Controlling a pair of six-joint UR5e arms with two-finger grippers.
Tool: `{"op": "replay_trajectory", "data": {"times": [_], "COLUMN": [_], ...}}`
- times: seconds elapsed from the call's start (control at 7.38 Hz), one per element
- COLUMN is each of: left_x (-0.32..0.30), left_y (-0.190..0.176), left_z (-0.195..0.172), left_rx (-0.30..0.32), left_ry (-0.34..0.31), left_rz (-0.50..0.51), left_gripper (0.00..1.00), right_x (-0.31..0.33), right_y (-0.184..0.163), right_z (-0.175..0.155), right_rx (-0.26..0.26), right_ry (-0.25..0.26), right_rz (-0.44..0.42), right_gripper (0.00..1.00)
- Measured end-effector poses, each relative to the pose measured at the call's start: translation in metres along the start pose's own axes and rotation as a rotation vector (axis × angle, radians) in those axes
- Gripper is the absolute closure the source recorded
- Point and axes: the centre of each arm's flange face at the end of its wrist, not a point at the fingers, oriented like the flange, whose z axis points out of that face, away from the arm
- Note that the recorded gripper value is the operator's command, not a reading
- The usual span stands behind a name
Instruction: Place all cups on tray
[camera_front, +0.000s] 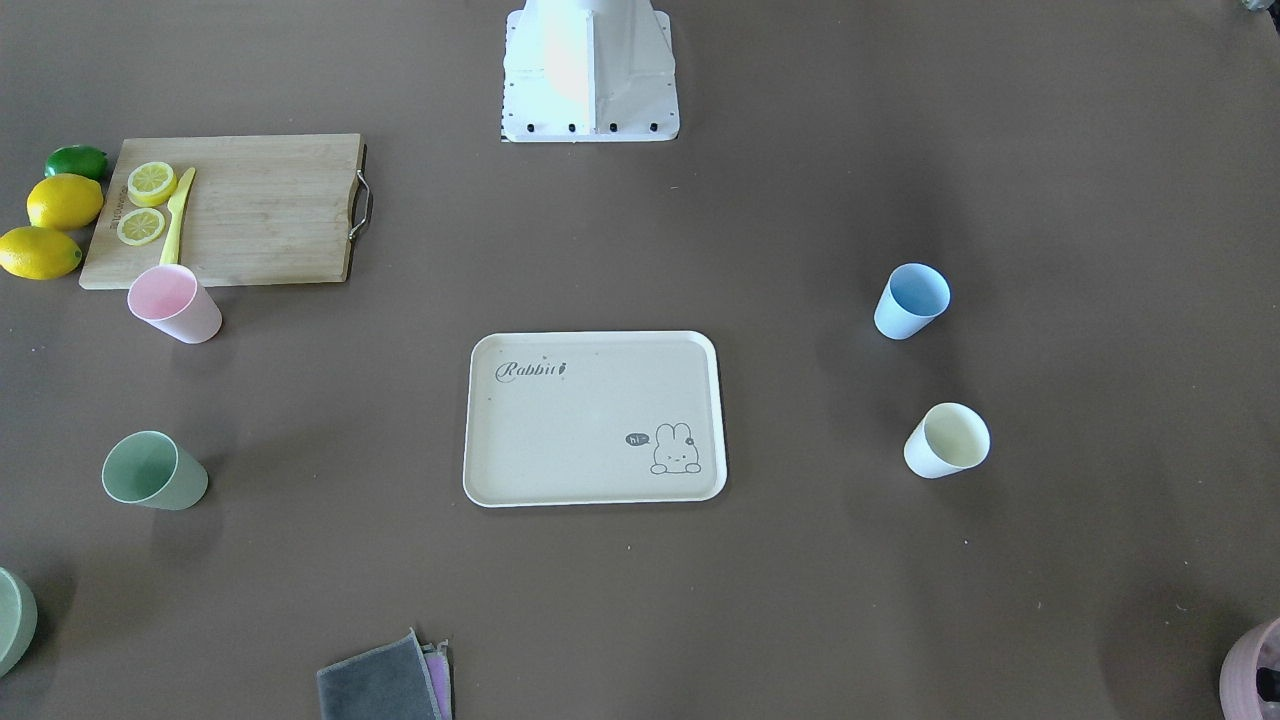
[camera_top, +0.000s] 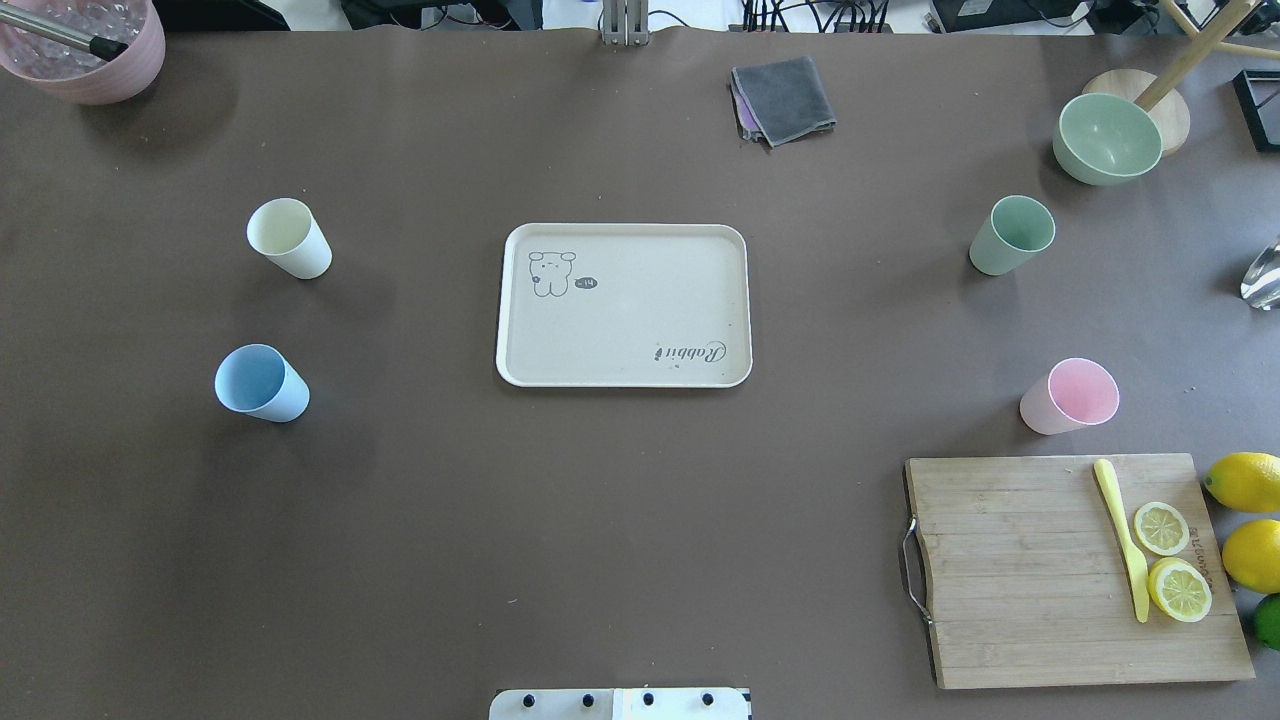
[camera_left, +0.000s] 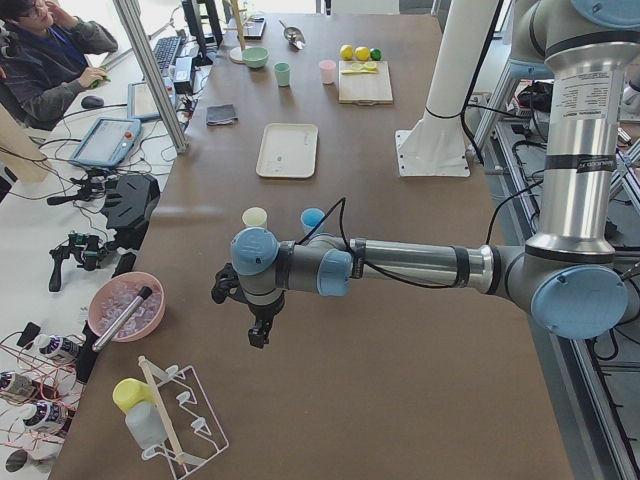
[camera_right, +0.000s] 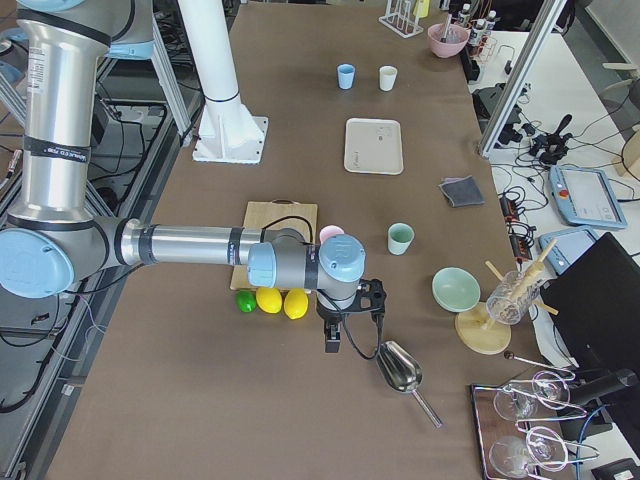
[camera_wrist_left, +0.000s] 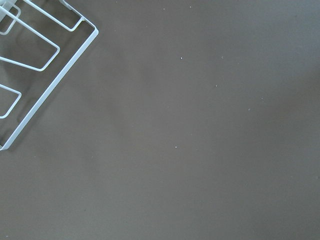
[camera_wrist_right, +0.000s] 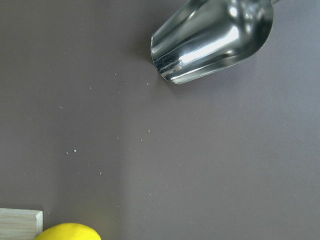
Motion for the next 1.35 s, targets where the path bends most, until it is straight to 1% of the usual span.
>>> {"op": "replay_trajectory", "data": {"times": [0.14, 0.27, 0.54, 0.68, 0.81, 0.95, 1.08, 1.22, 1.35], "left_x": [0.001, 0.005, 0.014, 0.019, 0.028, 0.036, 0.044, 0.049, 0.053], "left_y": [-0.001, -0.004, -0.011, -0.017, -0.023, -0.028, -0.040, -0.055, -0.065], "left_z": [-0.002, -0.005, -0.015, -0.021, -0.031, -0.040, -0.049, -0.057, -0.061], "left_rx": [0.004, 0.012, 0.033, 0.046, 0.066, 0.089, 0.135, 0.192, 0.233], "left_ry": [-0.001, -0.002, -0.003, -0.006, -0.009, -0.013, -0.023, -0.034, -0.038], "left_rz": [0.004, 0.011, 0.028, 0.040, 0.059, 0.082, 0.129, 0.187, 0.232], "left_gripper": [0.02, 0.02, 0.02, 0.02, 0.02, 0.02, 0.02, 0.02, 0.02], "right_x": [-0.002, -0.004, -0.002, -0.004, -0.006, -0.010, -0.016, -0.026, -0.036], "right_y": [-0.001, -0.002, 0.005, 0.005, 0.003, 0.000, -0.005, -0.011, -0.017], "right_z": [-0.002, -0.004, -0.002, -0.004, -0.009, -0.015, -0.023, -0.032, -0.040], "right_rx": [0.009, 0.036, 0.117, 0.170, 0.220, 0.256, 0.292, 0.336, 0.369], "right_ry": [0.002, 0.004, 0.005, 0.014, 0.036, 0.054, 0.058, 0.048, 0.025], "right_rz": [-0.009, -0.034, -0.103, -0.149, -0.188, -0.212, -0.235, -0.272, -0.307], "right_gripper": [0.00, 0.00, 0.00, 0.00, 0.01, 0.01, 0.00, 0.00, 0.00]}}
